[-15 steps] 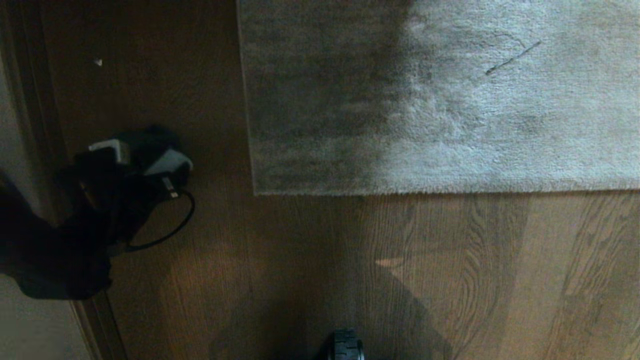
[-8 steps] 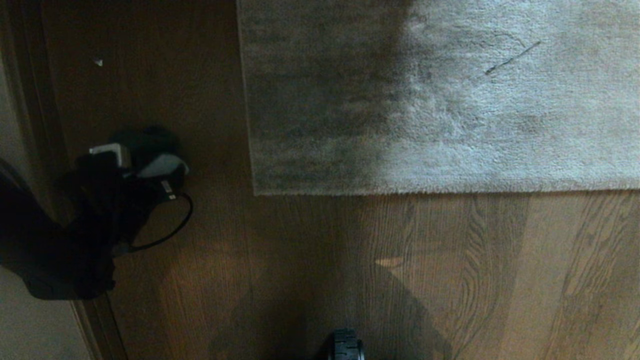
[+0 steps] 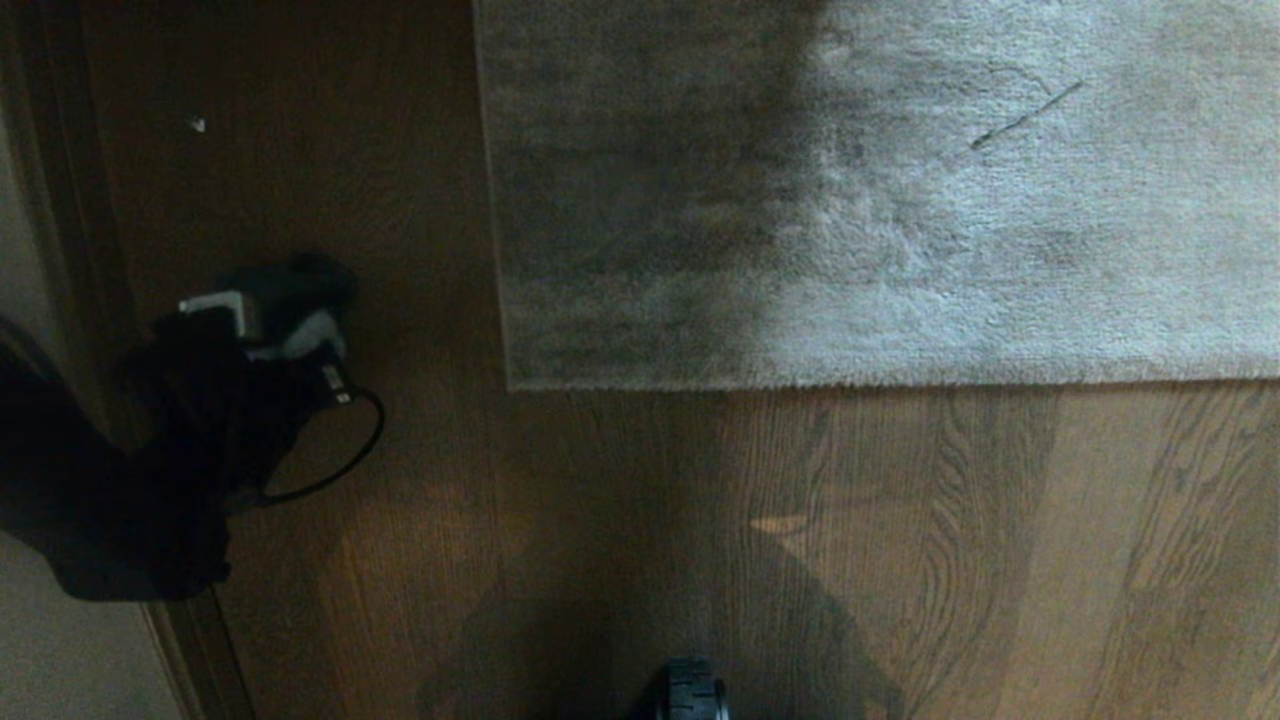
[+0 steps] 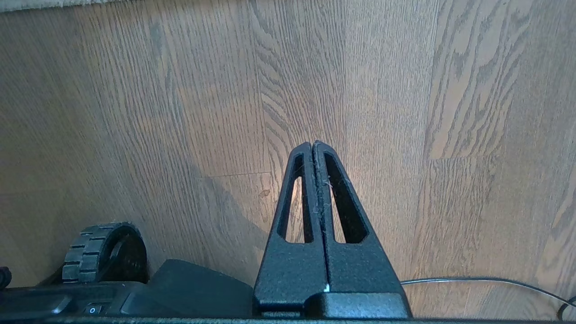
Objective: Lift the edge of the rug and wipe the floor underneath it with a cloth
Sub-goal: Pick up the rag
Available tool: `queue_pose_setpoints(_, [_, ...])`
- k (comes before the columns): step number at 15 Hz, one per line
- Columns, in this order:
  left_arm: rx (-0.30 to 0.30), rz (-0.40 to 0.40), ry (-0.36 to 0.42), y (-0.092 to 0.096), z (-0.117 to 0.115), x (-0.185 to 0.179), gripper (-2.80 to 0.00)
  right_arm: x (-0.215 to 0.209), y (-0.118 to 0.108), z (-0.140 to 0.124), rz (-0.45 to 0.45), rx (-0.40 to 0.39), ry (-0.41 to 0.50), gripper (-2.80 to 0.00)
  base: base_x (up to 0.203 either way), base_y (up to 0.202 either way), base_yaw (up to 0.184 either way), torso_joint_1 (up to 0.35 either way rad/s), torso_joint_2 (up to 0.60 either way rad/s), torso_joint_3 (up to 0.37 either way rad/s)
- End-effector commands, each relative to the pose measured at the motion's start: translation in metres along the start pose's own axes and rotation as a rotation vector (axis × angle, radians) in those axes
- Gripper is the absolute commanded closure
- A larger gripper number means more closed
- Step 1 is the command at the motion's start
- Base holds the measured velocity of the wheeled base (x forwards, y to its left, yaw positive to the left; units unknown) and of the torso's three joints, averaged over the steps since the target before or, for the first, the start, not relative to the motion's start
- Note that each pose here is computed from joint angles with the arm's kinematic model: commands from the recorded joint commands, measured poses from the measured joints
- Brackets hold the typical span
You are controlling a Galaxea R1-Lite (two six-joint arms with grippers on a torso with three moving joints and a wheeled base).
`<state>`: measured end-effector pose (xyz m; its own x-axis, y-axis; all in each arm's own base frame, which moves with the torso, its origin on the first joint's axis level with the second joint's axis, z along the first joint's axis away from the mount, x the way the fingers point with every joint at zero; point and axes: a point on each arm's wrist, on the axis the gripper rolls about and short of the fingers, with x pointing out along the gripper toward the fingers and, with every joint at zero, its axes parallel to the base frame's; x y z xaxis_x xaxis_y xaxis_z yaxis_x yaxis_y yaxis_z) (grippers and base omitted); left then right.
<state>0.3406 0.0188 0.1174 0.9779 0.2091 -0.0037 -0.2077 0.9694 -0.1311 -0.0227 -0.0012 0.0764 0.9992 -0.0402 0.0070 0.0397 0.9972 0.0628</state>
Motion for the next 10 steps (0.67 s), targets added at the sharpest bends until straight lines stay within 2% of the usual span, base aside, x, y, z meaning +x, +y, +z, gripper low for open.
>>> queue_pose_setpoints(1, [-0.004,0.000,-0.020,0.000,0.001,-0.001,0.00,0.000,0.000,0.000,0.000,0.000,-0.001,0.00,0.000,0.000,0.000,0.000,0.00,0.000])
queue_pose_setpoints(6, [-0.010,-0.004,-0.051,0.000,0.008,-0.006,0.00,0.000,0.000,0.000,0.000,0.000,-0.001,0.00,0.000,0.000,0.000,0.000,0.00,0.000])
queue_pose_setpoints(10, [-0.007,-0.004,-0.034,0.003,0.014,-0.033,0.00,0.000,0.000,0.000,0.000,0.000,-0.002,0.00,0.000,0.000,0.000,0.000,0.00,0.000])
